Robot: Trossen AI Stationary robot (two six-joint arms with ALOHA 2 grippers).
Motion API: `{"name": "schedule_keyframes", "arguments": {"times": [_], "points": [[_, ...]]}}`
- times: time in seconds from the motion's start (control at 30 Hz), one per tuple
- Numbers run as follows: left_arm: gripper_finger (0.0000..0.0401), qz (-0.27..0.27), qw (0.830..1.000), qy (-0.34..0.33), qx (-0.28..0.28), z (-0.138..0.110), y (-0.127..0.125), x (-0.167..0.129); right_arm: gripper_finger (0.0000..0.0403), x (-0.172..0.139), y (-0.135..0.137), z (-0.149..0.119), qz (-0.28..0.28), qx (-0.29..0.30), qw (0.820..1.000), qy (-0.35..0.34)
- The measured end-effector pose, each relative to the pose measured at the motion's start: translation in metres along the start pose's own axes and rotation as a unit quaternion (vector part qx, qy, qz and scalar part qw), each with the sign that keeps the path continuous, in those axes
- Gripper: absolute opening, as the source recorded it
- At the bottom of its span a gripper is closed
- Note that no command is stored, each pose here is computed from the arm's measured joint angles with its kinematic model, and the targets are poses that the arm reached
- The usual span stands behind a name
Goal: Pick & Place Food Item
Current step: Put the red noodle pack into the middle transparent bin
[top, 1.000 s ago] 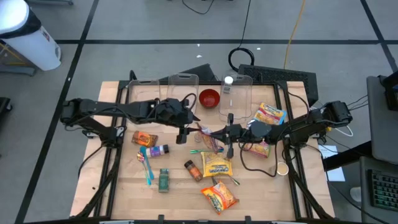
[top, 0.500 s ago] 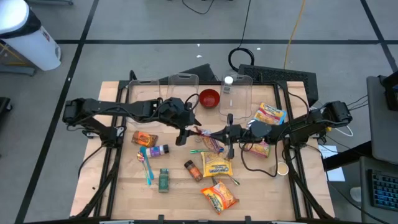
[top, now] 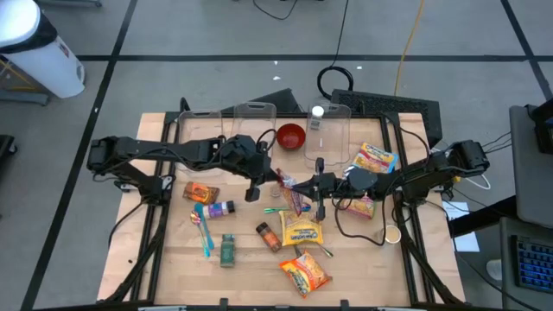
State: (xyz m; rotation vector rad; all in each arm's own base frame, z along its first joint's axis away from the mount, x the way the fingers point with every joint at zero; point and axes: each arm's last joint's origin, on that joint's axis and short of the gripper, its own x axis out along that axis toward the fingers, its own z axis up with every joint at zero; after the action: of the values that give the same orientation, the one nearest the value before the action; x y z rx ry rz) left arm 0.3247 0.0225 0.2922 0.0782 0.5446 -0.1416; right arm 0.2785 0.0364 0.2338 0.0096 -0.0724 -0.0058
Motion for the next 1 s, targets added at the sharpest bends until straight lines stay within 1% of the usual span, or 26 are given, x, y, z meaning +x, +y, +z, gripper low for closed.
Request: {"name": "schedule_keyframes", "arguments": {"times": [0.57,0.77,0.83,1.0], "points": [[0.0003,-0.001,1.000,0.014,0.016,-0.0024,-0.0011,-0.0011,0.0000,0.0000,0.0000,-0.0019,0.000,-0.004,1.000,0.010],[0.0002,0.017,0.999,0.020,0.019,-0.0026,-0.0004,-0.0027,0.0000,0.0000,0.0000,-0.0019,0.000,-0.007,1.000,0.010],[0.0006,0.027,0.999,0.019,0.020,-0.0020,0.0000,-0.0034,0.0000,0.0000,0.0000,-0.0019,0.000,-0.007,1.000,0.010],[0.0036,0.056,0.998,0.021,0.018,-0.0012,0.0015,-0.0058,0.0000,0.0000,0.0000,-0.0021,0.000,-0.007,1.000,0.011]]}}
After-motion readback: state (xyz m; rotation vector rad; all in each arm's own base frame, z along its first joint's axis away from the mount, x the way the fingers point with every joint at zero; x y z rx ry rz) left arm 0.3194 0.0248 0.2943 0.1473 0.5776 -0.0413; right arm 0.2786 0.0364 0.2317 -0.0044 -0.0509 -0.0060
